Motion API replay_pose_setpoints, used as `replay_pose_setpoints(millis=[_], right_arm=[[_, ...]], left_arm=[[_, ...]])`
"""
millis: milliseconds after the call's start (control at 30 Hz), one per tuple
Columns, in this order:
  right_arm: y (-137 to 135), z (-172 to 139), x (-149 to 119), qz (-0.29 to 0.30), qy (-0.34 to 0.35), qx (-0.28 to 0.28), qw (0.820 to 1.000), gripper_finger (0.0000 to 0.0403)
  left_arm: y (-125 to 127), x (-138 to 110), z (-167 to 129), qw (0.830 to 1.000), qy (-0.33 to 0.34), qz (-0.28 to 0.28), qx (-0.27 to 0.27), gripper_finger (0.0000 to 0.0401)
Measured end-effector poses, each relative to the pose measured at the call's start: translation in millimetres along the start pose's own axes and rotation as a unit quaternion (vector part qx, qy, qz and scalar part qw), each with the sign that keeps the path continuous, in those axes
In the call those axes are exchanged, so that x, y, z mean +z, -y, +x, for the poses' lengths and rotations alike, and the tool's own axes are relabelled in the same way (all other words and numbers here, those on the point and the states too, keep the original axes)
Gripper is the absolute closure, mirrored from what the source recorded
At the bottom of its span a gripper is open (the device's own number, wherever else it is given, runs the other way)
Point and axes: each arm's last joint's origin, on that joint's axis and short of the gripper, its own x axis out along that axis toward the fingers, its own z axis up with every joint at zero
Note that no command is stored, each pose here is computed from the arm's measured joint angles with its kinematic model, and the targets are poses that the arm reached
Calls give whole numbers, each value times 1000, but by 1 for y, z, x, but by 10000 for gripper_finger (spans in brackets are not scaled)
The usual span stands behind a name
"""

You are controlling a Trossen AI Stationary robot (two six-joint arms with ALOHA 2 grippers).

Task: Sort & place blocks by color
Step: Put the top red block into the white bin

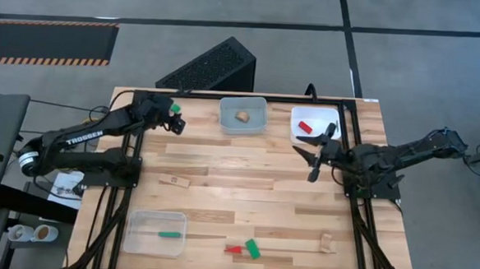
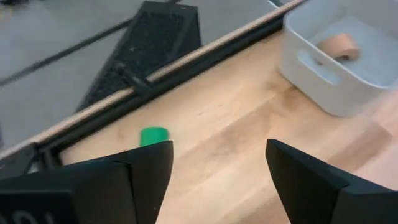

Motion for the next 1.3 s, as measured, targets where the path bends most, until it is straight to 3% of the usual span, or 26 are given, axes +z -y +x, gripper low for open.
replay_pose_setpoints(millis=[267,467,900,1100,1300], right_arm=[[0,-1,-2,12,-3,1,1000,237],[-2,2,-4,19,-8,2,1000,236],[-6,6,-8,8,-22,3,1000,236],[-6,7,-9,6,-24,3,1000,235],[-6,7,-9,16,-25,4,1000,238]], left_arm=[[-10,5,8,1000,-26,-12,10,151],[-26,13,31,994,-106,-20,-10,151],[-47,24,90,973,-231,17,12,151],[-58,19,116,950,-306,31,42,151],[-58,30,121,951,-303,43,35,151]])
